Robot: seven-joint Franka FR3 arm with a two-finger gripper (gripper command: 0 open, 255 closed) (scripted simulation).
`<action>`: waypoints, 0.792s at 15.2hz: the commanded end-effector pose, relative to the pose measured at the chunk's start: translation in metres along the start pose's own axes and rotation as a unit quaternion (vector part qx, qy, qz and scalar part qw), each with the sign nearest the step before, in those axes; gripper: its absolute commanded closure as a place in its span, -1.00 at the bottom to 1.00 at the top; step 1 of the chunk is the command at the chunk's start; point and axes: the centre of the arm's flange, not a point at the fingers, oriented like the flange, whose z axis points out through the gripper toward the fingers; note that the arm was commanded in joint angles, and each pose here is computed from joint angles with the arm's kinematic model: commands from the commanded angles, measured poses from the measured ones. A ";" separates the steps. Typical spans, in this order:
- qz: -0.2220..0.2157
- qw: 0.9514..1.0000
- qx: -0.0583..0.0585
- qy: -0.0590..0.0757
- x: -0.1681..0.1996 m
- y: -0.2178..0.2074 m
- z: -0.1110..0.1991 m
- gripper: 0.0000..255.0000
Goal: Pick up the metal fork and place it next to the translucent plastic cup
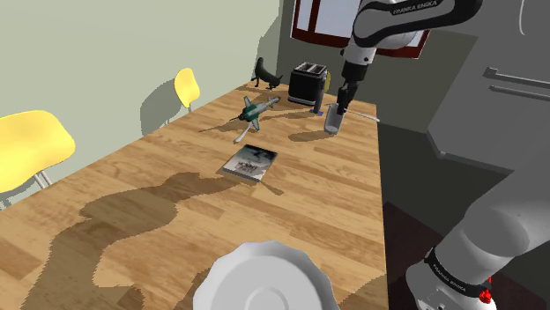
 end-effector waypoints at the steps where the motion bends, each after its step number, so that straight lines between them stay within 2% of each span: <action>1: -0.001 1.000 0.000 0.000 -0.005 0.028 0.000 1.00; 12: -0.001 1.000 0.000 0.000 -0.027 0.171 -0.006 1.00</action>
